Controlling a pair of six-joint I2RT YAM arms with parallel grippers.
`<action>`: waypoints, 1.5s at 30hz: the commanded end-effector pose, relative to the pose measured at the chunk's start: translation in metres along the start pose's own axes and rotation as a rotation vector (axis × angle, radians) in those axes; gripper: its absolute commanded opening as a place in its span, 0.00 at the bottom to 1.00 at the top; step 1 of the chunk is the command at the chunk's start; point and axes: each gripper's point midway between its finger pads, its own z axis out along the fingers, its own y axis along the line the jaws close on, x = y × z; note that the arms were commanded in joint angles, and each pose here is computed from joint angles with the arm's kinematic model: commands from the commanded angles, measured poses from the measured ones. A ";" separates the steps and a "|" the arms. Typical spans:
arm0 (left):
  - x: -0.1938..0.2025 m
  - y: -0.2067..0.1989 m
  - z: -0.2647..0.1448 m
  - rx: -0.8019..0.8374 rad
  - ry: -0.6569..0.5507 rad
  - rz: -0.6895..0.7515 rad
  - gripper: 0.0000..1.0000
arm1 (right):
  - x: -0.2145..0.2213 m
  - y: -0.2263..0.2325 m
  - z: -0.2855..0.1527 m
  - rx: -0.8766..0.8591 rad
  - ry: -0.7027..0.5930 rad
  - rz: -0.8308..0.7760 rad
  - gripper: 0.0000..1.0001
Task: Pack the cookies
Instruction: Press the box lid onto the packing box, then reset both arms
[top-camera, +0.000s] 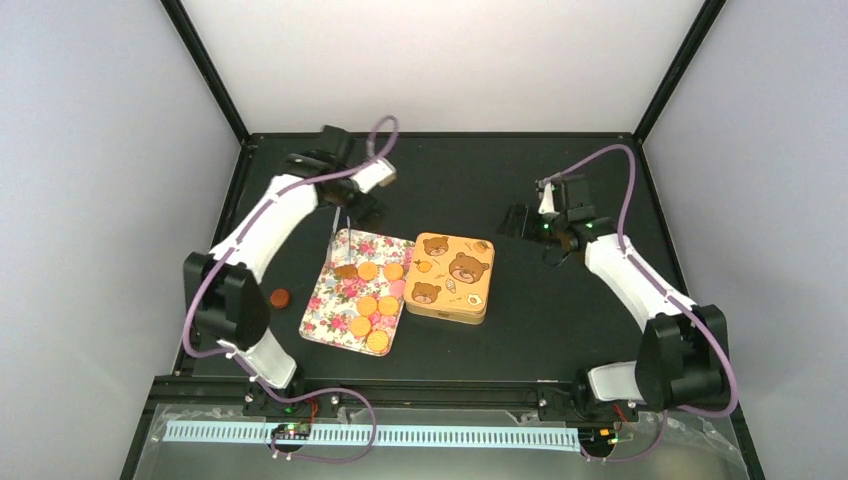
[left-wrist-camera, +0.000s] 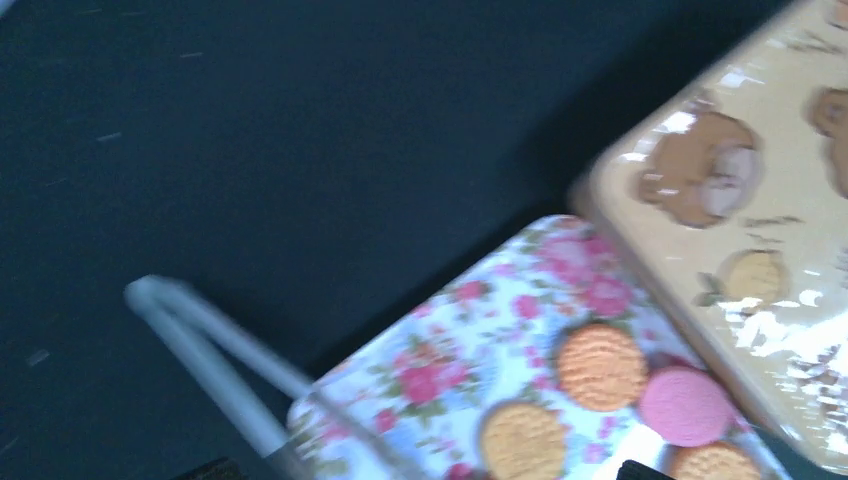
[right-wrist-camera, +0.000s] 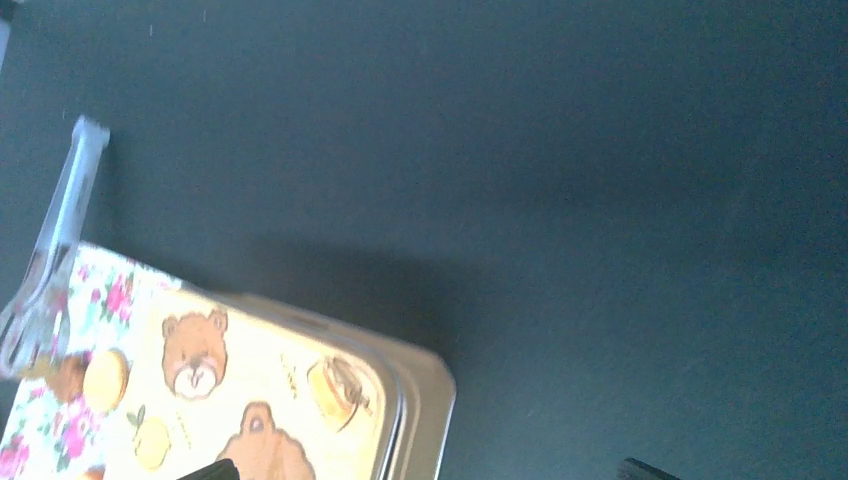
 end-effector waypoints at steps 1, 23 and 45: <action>0.005 0.073 -0.044 -0.158 -0.139 -0.167 0.99 | -0.035 -0.029 -0.030 0.167 -0.135 -0.009 1.00; 0.068 0.148 -0.027 -0.428 -0.632 -0.474 0.99 | -0.053 -0.183 -0.133 0.892 -0.892 0.052 1.00; 0.109 0.089 -0.037 -0.634 -0.916 -0.303 0.99 | -0.062 -0.157 -0.098 0.601 -1.021 -0.079 1.00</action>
